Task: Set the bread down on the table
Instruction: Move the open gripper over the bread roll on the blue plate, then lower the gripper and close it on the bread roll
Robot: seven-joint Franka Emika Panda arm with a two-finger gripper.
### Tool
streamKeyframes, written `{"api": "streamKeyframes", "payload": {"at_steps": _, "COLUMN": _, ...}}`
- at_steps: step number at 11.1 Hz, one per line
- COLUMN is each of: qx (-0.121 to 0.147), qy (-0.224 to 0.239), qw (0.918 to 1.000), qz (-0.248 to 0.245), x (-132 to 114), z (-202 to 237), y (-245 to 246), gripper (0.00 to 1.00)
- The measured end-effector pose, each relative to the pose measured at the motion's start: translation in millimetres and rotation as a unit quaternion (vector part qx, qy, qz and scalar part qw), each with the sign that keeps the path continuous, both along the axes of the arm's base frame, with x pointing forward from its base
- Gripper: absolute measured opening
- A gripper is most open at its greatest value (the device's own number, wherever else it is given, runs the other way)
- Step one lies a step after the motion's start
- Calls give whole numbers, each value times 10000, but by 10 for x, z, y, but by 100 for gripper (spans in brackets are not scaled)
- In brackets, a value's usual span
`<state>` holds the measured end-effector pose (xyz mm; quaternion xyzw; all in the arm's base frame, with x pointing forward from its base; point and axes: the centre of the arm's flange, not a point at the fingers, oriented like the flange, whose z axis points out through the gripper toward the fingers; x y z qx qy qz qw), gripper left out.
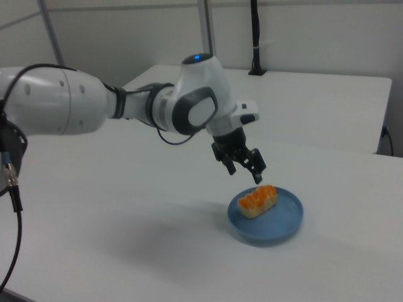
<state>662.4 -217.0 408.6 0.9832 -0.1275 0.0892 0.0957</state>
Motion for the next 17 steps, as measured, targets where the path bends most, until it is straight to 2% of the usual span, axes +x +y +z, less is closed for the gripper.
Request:
{"api": "streamKeyframes", "payload": {"at_steps": 2, "qx": -69, "qy": -87, "qw": 9999, "qz": 8, "x": 69, "z": -274, "y": -72, "gripper": 100}}
{"api": "streamKeyframes", "payload": {"at_steps": 4, "qx": -110, "qy": -205, "qw": 9997, "qz": 19, "x": 120, "z": -518, "y": -82, "gripper": 94}}
{"api": "streamKeyframes", "payload": {"at_steps": 5, "qx": -116, "qy": -203, "qw": 9997, "qz": 21, "x": 120, "z": -596, "y": -90, "gripper": 86}}
{"api": "streamKeyframes", "payload": {"at_steps": 6, "qx": -111, "qy": -172, "qw": 9998, "qz": 5, "x": 105, "z": -638, "y": -109, "gripper": 85}}
{"api": "streamKeyframes", "payload": {"at_steps": 7, "qx": -109, "qy": -157, "qw": 9998, "qz": -14, "x": 90, "z": -652, "y": -132, "gripper": 78}}
{"api": "streamKeyframes", "payload": {"at_steps": 8, "qx": -110, "qy": -150, "qw": 9998, "qz": -28, "x": 81, "z": -658, "y": -150, "gripper": 61}}
{"api": "streamKeyframes", "payload": {"at_steps": 10, "qx": -123, "qy": -135, "qw": 9998, "qz": -2, "x": 61, "z": -656, "y": -207, "gripper": 48}}
{"api": "streamKeyframes", "payload": {"at_steps": 11, "qx": -137, "qy": -132, "qw": 9998, "qz": 36, "x": 49, "z": -638, "y": -240, "gripper": 34}}
{"api": "streamKeyframes", "payload": {"at_steps": 12, "qx": -151, "qy": -160, "qw": 9997, "qz": 41, "x": 38, "z": -589, "y": -277, "gripper": 30}}
{"api": "streamKeyframes", "payload": {"at_steps": 14, "qx": -142, "qy": -23, "qw": 9997, "qz": 213, "x": -57, "z": -344, "y": -355, "gripper": 30}}
{"api": "streamKeyframes", "payload": {"at_steps": 17, "qx": 100, "qy": 626, "qw": 9949, "qz": 788, "x": -423, "z": 214, "y": -344, "gripper": 30}}
